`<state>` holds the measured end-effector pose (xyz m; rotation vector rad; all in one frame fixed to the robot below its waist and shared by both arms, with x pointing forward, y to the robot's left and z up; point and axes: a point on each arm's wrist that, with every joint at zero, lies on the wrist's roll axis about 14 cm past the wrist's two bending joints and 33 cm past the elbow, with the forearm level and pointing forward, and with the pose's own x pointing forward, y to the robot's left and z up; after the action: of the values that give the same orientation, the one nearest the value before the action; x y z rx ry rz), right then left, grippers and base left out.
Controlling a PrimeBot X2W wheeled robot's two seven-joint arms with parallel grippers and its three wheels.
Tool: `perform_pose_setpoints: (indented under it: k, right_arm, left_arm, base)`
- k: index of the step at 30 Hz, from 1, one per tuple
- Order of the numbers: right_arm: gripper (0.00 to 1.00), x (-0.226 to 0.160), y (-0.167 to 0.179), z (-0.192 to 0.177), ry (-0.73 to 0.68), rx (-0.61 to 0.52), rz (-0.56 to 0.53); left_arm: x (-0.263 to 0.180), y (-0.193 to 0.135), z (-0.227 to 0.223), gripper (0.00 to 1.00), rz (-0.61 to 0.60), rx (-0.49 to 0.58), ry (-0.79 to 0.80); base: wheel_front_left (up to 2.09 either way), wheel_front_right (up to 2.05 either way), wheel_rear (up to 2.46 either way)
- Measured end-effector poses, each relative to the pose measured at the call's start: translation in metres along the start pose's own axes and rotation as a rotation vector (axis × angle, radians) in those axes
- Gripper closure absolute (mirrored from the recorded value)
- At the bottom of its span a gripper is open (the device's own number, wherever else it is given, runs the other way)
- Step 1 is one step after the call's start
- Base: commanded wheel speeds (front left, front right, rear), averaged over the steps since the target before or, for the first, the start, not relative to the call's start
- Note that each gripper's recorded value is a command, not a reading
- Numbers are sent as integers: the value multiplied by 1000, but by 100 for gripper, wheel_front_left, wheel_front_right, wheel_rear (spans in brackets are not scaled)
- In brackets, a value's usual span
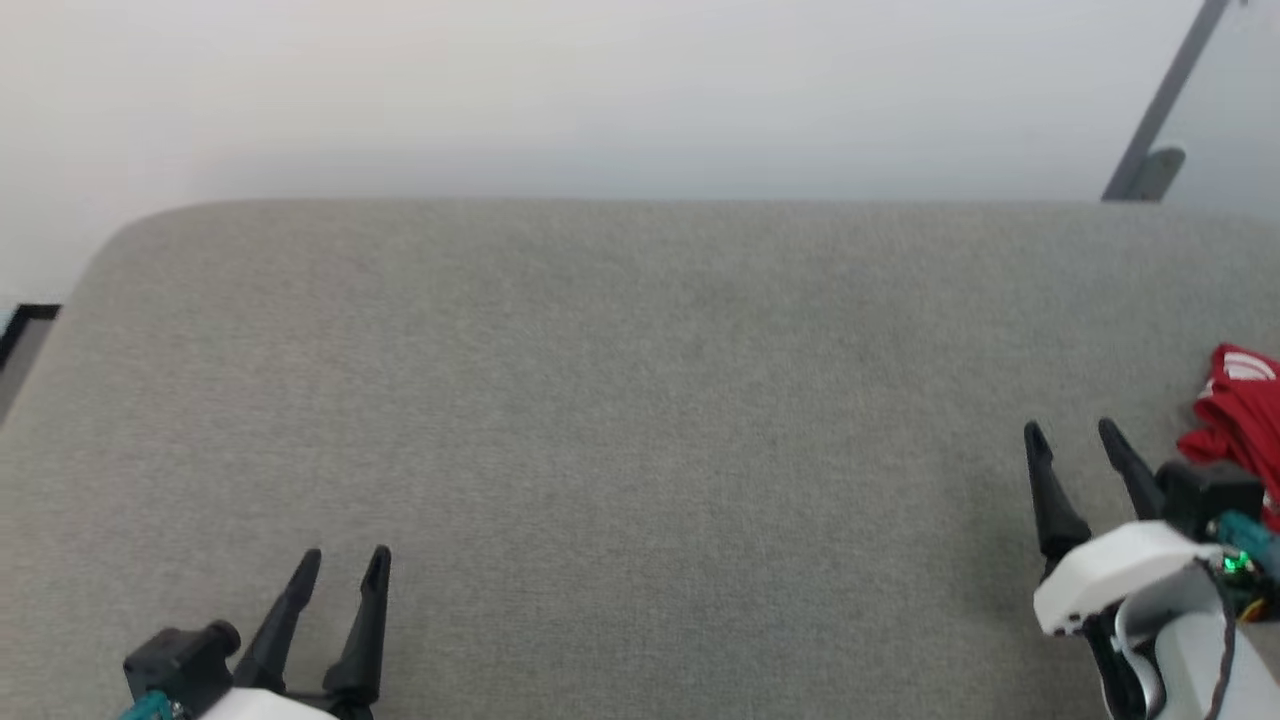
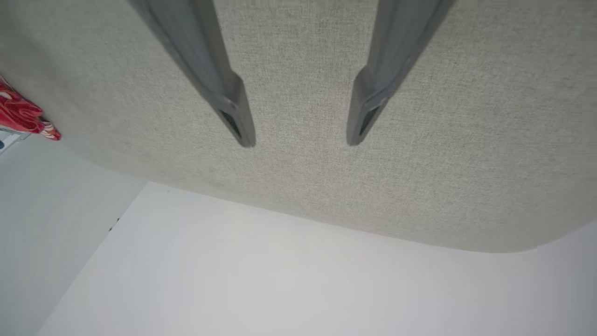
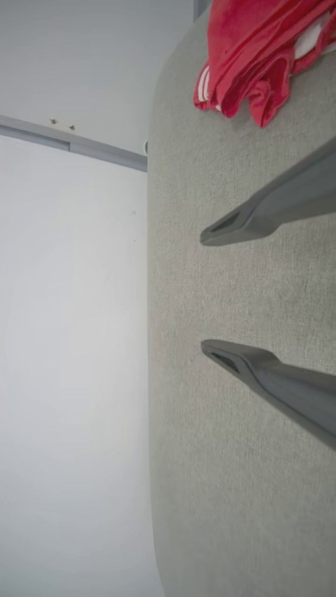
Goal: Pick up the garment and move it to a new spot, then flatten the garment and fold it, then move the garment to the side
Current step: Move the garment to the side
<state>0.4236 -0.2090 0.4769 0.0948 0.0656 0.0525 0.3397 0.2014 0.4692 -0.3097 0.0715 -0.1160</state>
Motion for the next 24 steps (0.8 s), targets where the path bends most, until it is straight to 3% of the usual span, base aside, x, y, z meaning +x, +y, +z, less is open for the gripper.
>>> perform_pose_setpoints:
  k: [8, 24]
  right_arm:
    - [0, -23, 13, 17, -64, -4, 38]
    - [0, -68, 10, 31, -96, 14, -14]
  left_arm:
    - [-26, 6, 17, 0, 36, 23, -71]
    - [-54, 3, 29, 0, 59, 19, -131]
  base:
    - [0, 0, 0]
    - [0, 0, 0]
